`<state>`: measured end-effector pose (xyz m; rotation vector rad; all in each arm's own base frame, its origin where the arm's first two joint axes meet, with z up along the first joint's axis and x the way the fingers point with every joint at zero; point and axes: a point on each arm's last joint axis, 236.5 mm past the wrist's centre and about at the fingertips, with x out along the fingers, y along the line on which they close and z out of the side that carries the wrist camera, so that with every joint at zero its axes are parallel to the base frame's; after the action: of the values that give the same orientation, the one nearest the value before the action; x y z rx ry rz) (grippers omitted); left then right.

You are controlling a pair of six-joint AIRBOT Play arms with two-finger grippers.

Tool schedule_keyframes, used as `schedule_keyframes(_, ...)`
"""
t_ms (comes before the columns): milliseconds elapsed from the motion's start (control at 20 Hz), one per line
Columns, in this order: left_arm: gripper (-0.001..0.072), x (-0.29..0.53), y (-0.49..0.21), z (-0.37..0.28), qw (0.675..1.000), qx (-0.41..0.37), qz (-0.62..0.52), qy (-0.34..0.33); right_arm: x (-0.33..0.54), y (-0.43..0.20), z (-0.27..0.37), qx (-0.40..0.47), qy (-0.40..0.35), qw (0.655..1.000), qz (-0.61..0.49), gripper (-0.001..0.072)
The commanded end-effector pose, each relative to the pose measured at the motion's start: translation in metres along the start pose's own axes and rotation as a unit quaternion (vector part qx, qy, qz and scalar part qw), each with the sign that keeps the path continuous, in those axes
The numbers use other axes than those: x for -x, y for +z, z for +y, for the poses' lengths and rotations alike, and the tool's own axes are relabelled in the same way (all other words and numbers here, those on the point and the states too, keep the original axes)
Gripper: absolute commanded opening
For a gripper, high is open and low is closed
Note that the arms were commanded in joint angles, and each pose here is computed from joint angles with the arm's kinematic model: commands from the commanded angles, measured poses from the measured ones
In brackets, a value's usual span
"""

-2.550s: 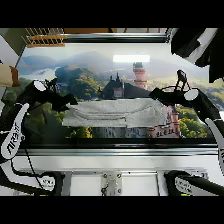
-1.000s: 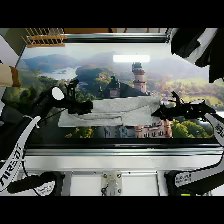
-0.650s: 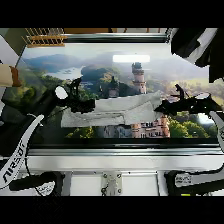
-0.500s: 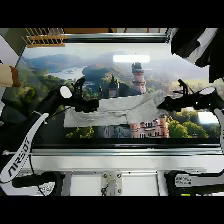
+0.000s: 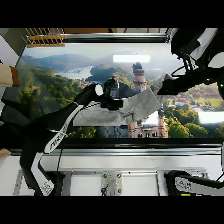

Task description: Fold the clothes and pants, and hang the long-sleeved shirts on hangers.

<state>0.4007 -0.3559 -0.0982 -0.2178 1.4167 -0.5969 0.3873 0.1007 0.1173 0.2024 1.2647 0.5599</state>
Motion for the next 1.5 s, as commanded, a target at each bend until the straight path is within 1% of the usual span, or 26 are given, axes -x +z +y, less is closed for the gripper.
schedule_keyframes(0, 0.0009, -0.029, 0.001, -0.021, 0.999, -0.02, 0.025, -0.007, 0.011, 0.007, 0.042, 0.047, -0.005, 0.999, -0.002, 0.0019)
schedule_keyframes(250, 0.0008, -0.03, 0.008, -0.03, 0.999, -0.033, 0.033, -0.012, 0.006, 0.007, 0.061, 0.072, -0.001, 0.997, 0.003, 0.0018)
schedule_keyframes(400, 0.0009, -0.007, 0.026, -0.022, 0.999, -0.027, 0.024, -0.015, 0.002, 0.004, 0.066, 0.083, -0.006, 0.996, 0.009, 0.0018)
schedule_keyframes(650, 0.0009, 0.065, 0.075, 0.02, 1.0, -0.001, -0.014, -0.013, -0.019, 0.002, 0.095, 0.12, 0.007, 0.992, 0.022, 0.0018)
schedule_keyframes(900, 0.0008, 0.155, 0.11, 0.07, 0.994, 0.045, -0.104, -0.003, -0.061, 0.003, 0.146, 0.17, 0.041, 0.984, 0.04, 0.0018)
schedule_keyframes(1050, 0.0008, 0.208, 0.109, 0.108, 0.986, 0.08, -0.146, 0.013, -0.092, 0.002, 0.183, 0.203, 0.07, 0.975, 0.062, 0.0018)
schedule_keyframes(1250, 0.0009, 0.267, 0.089, 0.162, 0.975, 0.108, -0.18, 0.075, -0.147, -0.013, 0.231, 0.24, 0.11, 0.959, 0.101, 0.0018)
schedule_keyframes(1450, 0.0009, 0.305, 0.069, 0.19, 0.965, 0.136, -0.204, 0.088, -0.222, -0.021, 0.259, 0.255, 0.122, 0.954, 0.098, 0.0021)
